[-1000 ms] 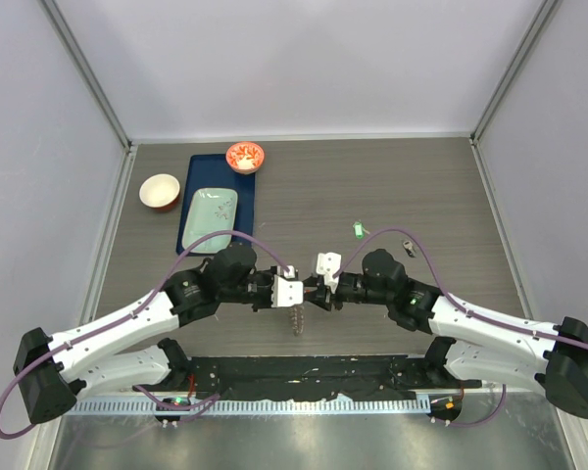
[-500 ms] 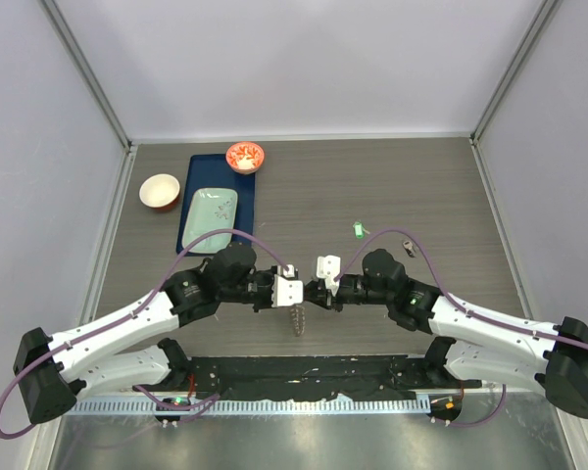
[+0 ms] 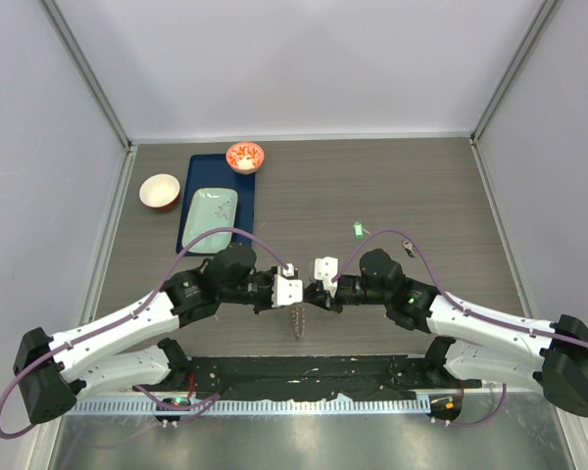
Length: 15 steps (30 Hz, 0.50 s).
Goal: Put the keys on the keyring
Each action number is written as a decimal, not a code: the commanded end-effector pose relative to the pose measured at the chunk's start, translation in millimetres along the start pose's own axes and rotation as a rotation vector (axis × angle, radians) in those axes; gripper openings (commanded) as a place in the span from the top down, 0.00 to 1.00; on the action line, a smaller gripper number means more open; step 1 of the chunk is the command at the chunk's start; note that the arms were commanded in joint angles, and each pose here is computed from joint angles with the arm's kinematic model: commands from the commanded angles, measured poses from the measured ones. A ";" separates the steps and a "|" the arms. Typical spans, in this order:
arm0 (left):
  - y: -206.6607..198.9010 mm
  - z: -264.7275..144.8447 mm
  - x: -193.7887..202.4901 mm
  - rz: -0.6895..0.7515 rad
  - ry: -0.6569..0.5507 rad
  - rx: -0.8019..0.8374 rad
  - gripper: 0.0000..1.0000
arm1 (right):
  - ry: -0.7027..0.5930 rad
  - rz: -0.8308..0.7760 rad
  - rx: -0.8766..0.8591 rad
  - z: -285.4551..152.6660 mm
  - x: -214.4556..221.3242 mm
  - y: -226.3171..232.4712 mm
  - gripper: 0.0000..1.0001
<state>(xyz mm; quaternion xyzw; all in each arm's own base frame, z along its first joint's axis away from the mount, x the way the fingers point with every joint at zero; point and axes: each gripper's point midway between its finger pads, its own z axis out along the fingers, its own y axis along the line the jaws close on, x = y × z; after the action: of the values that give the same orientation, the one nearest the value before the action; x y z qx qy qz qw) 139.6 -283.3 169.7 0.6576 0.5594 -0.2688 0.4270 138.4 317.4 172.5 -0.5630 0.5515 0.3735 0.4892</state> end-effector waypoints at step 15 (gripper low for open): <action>15.8 -14.2 -26.7 -0.115 -0.223 -0.189 0.65 | -0.149 -0.060 0.058 -14.2 -41.2 -5.3 0.99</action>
<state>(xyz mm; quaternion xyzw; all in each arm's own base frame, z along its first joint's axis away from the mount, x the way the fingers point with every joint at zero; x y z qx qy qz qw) 140.2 -280.6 186.1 0.6087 0.5698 -0.2861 0.4722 134.6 312.4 185.8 -0.5592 0.5368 0.3754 0.5082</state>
